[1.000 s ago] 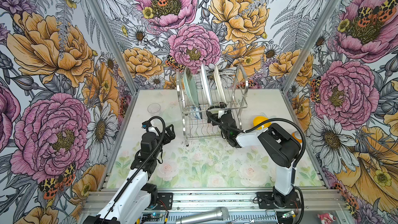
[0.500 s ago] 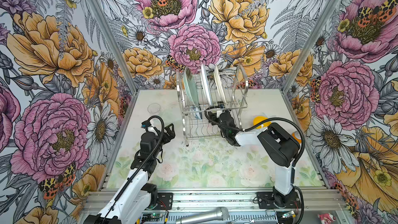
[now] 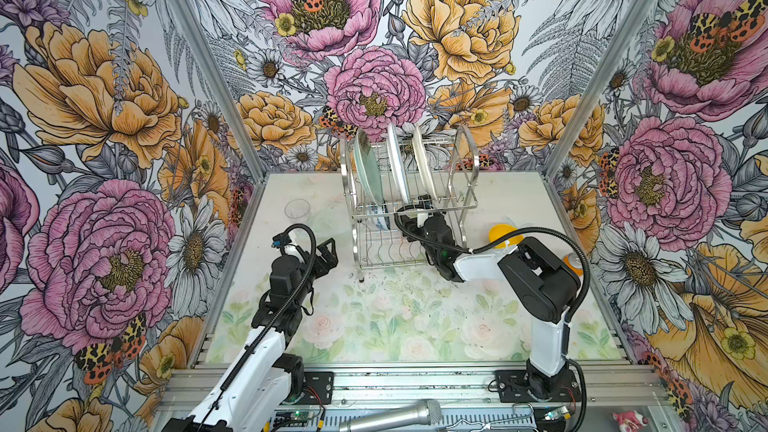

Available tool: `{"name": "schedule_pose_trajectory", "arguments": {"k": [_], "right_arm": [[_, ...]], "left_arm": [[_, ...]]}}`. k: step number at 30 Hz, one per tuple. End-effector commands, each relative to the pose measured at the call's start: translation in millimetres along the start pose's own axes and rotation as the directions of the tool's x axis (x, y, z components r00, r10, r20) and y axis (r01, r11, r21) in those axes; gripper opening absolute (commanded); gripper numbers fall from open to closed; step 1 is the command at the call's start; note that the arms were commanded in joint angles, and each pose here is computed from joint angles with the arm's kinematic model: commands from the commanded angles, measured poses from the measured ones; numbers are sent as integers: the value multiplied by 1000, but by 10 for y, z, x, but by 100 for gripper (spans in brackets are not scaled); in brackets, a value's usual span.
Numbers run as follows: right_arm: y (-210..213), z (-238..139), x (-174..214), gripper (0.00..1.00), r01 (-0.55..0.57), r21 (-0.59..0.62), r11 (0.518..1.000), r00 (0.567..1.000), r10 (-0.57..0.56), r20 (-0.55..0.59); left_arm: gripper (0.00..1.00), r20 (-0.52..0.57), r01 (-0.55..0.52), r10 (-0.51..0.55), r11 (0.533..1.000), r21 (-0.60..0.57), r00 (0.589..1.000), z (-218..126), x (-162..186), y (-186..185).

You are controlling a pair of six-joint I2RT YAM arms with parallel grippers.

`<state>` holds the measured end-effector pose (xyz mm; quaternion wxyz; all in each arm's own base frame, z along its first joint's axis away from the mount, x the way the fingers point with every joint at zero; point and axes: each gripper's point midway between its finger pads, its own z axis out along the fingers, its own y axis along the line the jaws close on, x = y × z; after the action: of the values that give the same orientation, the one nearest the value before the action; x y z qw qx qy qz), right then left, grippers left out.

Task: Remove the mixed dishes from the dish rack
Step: 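Close the right gripper on the green glass in the rack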

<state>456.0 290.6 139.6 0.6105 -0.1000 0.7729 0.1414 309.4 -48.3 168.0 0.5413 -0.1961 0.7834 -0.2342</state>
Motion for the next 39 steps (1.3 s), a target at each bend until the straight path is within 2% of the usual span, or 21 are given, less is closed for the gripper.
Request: {"name": "schedule_pose_trajectory", "arguments": {"k": [1, 11, 27, 32, 33, 39], "right_arm": [[79, -120, -277, 65, -26, -30, 999, 997, 28, 65], [79, -386, -206, 63, -7, -17, 1000, 998, 8, 62], [113, -850, -109, 61, -22, -33, 999, 998, 24, 65], [147, -985, -169, 60, 3, -30, 1000, 997, -1, 80], [268, -1055, -184, 60, 16, -53, 998, 996, -11, 87], [298, -1250, -282, 59, 7, -65, 998, 993, 0, 115]], "left_arm": [[99, 6, 13, -13, 1000, -3, 1000, -15, 16, 38], [99, 7, -8, 8, 1000, -23, 1000, -29, 21, 77], [99, 22, -23, 23, 1000, -5, 999, -292, -98, -114], [99, 11, -2, 2, 1000, 28, 1000, -414, -112, -243], [99, 11, 4, -5, 999, 33, 1000, -439, -109, -259], [99, 29, 50, -53, 995, 84, 998, -586, -114, -369]]}}
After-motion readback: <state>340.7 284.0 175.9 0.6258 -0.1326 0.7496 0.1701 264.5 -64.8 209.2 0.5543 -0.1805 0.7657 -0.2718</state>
